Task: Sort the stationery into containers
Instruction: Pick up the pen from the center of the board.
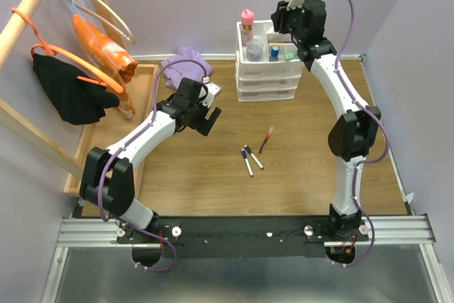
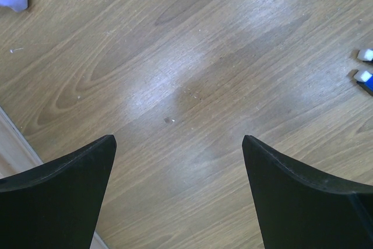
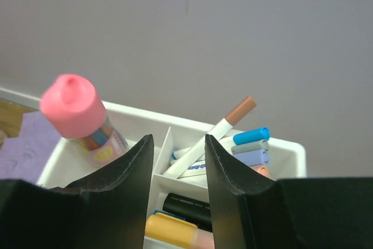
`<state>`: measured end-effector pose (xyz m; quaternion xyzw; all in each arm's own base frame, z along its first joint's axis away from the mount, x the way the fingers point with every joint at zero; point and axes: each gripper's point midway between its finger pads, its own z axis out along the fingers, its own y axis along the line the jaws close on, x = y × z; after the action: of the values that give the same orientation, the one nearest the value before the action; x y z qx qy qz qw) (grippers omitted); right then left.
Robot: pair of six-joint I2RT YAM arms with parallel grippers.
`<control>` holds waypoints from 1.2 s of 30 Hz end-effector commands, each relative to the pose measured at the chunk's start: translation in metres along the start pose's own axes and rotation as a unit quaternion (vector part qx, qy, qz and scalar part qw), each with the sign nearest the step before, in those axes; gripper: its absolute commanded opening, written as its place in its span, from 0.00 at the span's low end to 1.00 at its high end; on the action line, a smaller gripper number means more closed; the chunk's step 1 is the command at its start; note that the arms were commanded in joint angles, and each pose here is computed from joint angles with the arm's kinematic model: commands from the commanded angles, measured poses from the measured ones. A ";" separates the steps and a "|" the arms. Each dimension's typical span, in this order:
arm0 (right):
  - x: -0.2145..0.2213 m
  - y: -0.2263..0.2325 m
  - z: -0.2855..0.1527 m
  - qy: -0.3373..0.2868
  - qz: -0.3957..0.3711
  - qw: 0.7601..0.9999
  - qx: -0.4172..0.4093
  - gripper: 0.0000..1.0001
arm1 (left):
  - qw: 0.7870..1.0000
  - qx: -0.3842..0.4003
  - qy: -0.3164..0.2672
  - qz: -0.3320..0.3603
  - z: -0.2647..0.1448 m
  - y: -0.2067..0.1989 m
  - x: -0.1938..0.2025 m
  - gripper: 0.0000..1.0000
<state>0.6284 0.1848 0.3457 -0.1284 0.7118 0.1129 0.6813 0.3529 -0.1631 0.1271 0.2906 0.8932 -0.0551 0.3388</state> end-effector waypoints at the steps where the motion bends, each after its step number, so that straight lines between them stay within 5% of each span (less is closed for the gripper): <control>1: -0.092 0.001 -0.049 -0.070 -0.012 0.997 0.023 0.48 | 0.999 0.019 -0.034 -0.011 -0.009 -0.010 -0.010 0.99; 6: -0.098 0.032 -0.096 -0.043 -0.036 0.998 -0.019 0.48 | 0.998 0.023 -0.048 -0.025 -0.010 -0.014 -0.012 0.99; 10: -0.016 0.081 -0.141 0.085 -0.034 0.987 -0.133 0.46 | 0.998 0.007 -0.048 -0.028 -0.008 -0.011 -0.009 0.99; 17: 0.160 0.171 -0.263 0.348 -0.069 0.881 -0.314 0.40 | 0.998 -0.008 -0.050 -0.027 -0.013 -0.008 -0.002 0.99; 22: 0.229 0.180 -0.277 0.463 -0.069 0.841 -0.272 0.43 | 0.998 -0.023 -0.043 -0.026 -0.015 -0.003 0.008 0.99; 36: 0.297 0.200 -0.265 0.533 -0.095 0.807 -0.236 0.47 | 0.998 -0.045 -0.033 -0.017 -0.021 0.002 0.026 0.99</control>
<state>0.2923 0.2712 0.0611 -0.4050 0.8906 0.1426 0.1499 0.3248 -0.1480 0.1206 0.2610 0.8924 -0.0459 0.3653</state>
